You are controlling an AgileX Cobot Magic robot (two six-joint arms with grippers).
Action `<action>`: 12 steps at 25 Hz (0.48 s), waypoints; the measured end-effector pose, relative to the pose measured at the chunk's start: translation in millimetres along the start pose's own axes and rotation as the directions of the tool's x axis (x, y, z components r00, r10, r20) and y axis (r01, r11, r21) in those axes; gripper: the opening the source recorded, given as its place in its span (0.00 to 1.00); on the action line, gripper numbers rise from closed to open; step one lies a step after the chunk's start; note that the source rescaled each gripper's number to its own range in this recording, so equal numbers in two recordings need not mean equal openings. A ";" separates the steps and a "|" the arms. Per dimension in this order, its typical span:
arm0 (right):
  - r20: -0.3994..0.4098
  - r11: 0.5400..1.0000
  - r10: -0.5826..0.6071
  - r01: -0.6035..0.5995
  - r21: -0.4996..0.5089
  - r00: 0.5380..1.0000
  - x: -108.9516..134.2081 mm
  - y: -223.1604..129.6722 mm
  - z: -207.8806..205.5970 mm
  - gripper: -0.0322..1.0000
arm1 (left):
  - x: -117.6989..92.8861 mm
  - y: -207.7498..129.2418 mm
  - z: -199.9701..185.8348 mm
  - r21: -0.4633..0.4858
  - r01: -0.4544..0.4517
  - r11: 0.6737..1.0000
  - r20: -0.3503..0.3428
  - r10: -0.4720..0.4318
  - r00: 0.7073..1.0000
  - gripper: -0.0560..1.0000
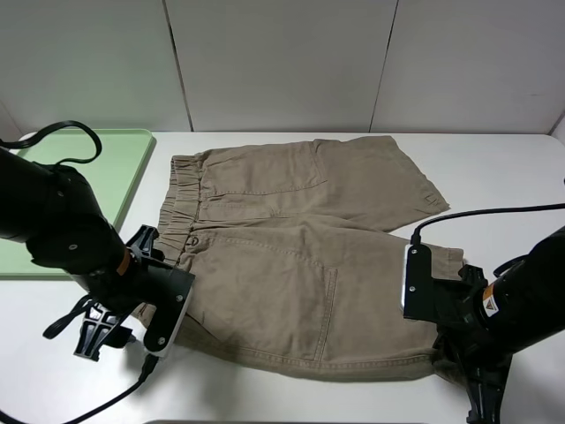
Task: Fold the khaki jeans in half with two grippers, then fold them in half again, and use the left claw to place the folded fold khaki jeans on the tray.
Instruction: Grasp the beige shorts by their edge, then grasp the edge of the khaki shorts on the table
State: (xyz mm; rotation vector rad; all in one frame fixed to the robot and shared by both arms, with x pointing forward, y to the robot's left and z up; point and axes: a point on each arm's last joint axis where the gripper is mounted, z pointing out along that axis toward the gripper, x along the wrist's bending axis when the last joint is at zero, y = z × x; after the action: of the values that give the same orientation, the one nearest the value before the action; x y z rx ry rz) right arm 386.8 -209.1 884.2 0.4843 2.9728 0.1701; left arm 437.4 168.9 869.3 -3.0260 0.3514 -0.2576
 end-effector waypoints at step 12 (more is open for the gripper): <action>0.007 1.000 -0.004 0.004 -0.006 1.000 -1.0 0.9 -0.2 0.13 | -0.7 -1.6 -1.0 0.020 0.000 1.000 0.017 0.000 1.000 0.06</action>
State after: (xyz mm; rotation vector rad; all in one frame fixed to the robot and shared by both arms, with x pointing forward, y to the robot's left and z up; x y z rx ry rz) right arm 388.0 -208.5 884.7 0.4778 2.9650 0.1770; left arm 436.9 170.6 870.3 -3.0063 0.3453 -0.2340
